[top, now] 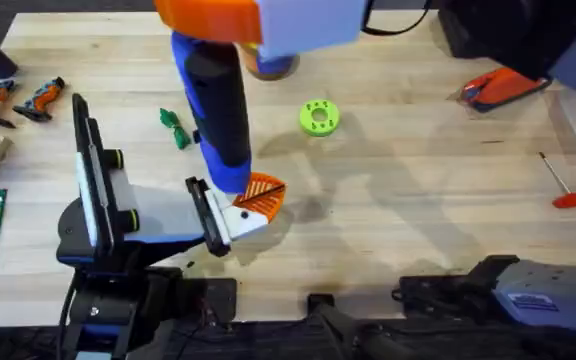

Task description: Pick up the gripper from the table and insert it into the empty holder that is missing its gripper. Then pick up a screw, insert it into the mounting hole, and use the screwdriver to tighten it. Finally, clean up the table by picking up the vegetable and placing it into the bucket.

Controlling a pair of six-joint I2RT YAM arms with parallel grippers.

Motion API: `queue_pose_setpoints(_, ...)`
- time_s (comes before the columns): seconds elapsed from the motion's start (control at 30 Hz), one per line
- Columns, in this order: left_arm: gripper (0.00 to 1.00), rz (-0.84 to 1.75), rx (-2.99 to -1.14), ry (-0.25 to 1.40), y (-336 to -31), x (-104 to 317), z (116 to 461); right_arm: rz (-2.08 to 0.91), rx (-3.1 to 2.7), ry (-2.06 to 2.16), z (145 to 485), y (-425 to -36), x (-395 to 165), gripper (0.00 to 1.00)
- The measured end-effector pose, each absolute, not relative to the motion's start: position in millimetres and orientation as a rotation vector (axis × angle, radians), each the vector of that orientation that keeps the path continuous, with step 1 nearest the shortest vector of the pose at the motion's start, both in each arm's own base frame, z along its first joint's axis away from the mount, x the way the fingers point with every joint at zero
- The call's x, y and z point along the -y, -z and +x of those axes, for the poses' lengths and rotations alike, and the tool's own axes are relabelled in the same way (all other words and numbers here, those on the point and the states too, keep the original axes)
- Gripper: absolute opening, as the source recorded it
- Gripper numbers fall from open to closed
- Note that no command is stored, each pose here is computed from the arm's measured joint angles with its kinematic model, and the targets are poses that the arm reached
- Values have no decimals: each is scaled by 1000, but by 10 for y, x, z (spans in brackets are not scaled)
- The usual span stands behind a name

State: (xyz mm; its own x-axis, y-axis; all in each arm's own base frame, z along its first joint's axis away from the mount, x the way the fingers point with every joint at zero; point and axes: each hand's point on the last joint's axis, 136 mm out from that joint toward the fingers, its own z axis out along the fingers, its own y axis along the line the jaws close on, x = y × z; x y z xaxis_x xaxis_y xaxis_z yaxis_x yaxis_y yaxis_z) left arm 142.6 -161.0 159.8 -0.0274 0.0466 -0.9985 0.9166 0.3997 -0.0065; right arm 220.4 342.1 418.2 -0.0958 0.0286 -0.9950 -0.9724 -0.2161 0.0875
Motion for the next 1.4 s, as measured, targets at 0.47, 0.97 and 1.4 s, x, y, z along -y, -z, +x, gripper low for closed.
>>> queue_pose_setpoints(0.47, 4, 927, -1426, 888, -1597, 1610, 1426, -1437, -1047, -1530, 1990, -4082, -3297, 991)
queue_pose_setpoints(0.97, 4, 927, -1426, 888, -1598, 1610, 1426, -1492, -1027, -1552, 1838, -3737, -3388, 935)
queue_pose_setpoints(1.4, 4, 920, -1433, 897, -1597, 1611, 1426, -1519, -952, -1529, 1756, -3779, -3431, 30)
